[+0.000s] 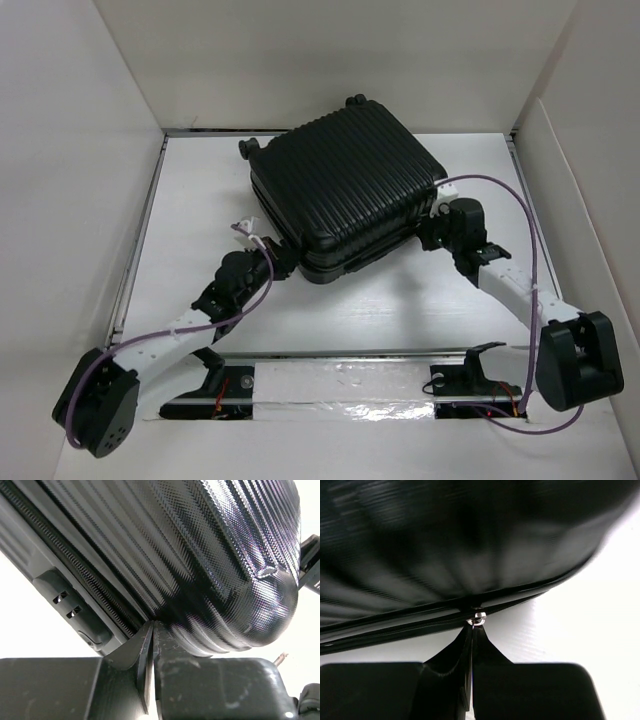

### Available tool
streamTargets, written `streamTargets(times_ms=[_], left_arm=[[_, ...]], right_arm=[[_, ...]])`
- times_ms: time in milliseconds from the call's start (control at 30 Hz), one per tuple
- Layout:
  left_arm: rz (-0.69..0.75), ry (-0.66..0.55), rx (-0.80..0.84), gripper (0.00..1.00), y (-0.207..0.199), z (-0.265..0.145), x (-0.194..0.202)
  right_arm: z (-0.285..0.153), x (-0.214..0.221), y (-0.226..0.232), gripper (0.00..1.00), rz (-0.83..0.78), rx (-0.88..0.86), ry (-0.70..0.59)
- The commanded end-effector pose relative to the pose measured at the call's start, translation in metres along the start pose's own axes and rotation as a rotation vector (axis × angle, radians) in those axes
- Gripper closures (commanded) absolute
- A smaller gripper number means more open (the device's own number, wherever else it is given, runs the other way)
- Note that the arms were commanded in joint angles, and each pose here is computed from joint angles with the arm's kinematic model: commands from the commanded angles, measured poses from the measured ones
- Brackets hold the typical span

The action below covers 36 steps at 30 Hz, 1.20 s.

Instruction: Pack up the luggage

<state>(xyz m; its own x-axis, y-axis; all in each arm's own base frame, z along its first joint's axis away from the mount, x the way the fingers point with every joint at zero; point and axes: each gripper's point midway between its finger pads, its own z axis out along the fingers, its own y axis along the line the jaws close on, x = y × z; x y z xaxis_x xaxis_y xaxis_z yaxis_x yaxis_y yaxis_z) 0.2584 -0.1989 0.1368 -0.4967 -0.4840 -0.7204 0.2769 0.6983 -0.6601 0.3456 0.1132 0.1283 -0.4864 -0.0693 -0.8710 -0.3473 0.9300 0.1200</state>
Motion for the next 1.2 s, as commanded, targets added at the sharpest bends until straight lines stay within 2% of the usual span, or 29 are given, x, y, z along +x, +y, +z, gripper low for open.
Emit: streamTargets(times_ms=[0, 133, 167, 233, 267, 367, 400, 433, 467, 533, 600, 633, 733, 767, 833, 867, 900, 933, 1000, 1033, 1067, 1133, 1167], left_arm=[[0.013, -0.045, 0.143, 1.00, -0.058, 0.016, -0.024], [-0.031, -0.039, 0.160, 1.00, -0.062, 0.028, -0.022], [-0.042, -0.040, 0.158, 1.00, -0.062, 0.029, -0.022], [-0.052, -0.051, 0.153, 1.00, -0.061, 0.031, -0.024], [-0.060, -0.054, 0.150, 1.00, -0.060, 0.031, -0.024], [-0.068, -0.059, 0.158, 1.00, -0.063, 0.033, -0.025], [-0.069, -0.059, 0.162, 1.00, -0.065, 0.034, -0.026], [-0.070, -0.051, 0.159, 1.00, -0.064, 0.035, -0.024], [-0.070, -0.048, 0.156, 1.00, -0.063, 0.036, -0.023], [-0.074, -0.047, 0.129, 1.00, -0.055, 0.037, -0.019], [-0.079, -0.044, 0.105, 1.00, -0.045, 0.038, -0.016], [-0.101, -0.055, 0.053, 1.00, -0.024, 0.037, -0.025], [-0.090, -0.085, 0.071, 1.00, -0.021, 0.029, -0.031], [-0.078, -0.088, 0.061, 1.00, -0.019, 0.029, -0.032], [-0.072, -0.087, 0.046, 1.00, -0.019, 0.030, -0.032], [-0.072, -0.092, 0.034, 1.00, -0.016, 0.031, -0.035], [-0.071, -0.095, 0.032, 0.94, -0.017, 0.031, -0.037], [-0.072, -0.113, 0.024, 0.75, -0.017, 0.030, -0.046], [-0.078, -0.152, -0.001, 0.55, -0.011, 0.028, -0.063], [-0.082, -0.185, -0.011, 0.39, -0.013, 0.026, -0.077], [-0.090, -0.203, -0.015, 0.33, -0.014, 0.024, -0.085], [-0.127, -0.281, -0.038, 0.21, -0.012, 0.021, -0.112], [-0.140, -0.295, -0.037, 0.19, -0.012, 0.021, -0.119]], right_arm=[[-0.014, -0.018, 0.043, 1.00, -0.046, -0.115, 0.009], [-0.022, -0.012, 0.112, 1.00, -0.108, -0.280, 0.049], [-0.031, -0.005, 0.149, 1.00, -0.117, -0.378, 0.064], [-0.041, 0.000, 0.194, 1.00, -0.127, -0.498, 0.059], [-0.058, 0.011, 0.238, 1.00, -0.136, -0.609, 0.074], [-0.070, 0.025, 0.311, 1.00, -0.135, -0.762, 0.081], [-0.090, 0.026, 0.351, 1.00, -0.159, -0.855, 0.075], [-0.094, 0.023, 0.375, 1.00, -0.163, -0.893, 0.058], [-0.082, 0.042, 0.394, 1.00, -0.185, -0.888, 0.097], [-0.097, 0.018, 0.444, 1.00, -0.195, -0.964, 0.022], [-0.082, 0.020, 0.463, 1.00, -0.219, -0.916, 0.004], [-0.081, 0.011, 0.466, 1.00, -0.246, -0.882, -0.002], [-0.084, -0.011, 0.466, 1.00, -0.193, -0.875, -0.101], [-0.081, -0.003, 0.456, 1.00, -0.185, -0.866, -0.093], [-0.093, -0.017, 0.444, 1.00, -0.140, -0.878, -0.144], [-0.092, 0.000, 0.433, 1.00, -0.153, -0.867, -0.116], [-0.095, 0.003, 0.426, 1.00, -0.151, -0.865, -0.112], [-0.107, -0.004, 0.418, 1.00, -0.139, -0.875, -0.135], [-0.105, 0.018, 0.396, 1.00, -0.143, -0.848, -0.094], [-0.108, 0.025, 0.388, 1.00, -0.145, -0.842, -0.079], [-0.118, 0.021, 0.381, 1.00, -0.134, -0.854, -0.091], [-0.122, 0.047, 0.366, 1.00, -0.146, -0.862, -0.027], [-0.130, 0.047, 0.363, 1.00, -0.140, -0.882, -0.029]])
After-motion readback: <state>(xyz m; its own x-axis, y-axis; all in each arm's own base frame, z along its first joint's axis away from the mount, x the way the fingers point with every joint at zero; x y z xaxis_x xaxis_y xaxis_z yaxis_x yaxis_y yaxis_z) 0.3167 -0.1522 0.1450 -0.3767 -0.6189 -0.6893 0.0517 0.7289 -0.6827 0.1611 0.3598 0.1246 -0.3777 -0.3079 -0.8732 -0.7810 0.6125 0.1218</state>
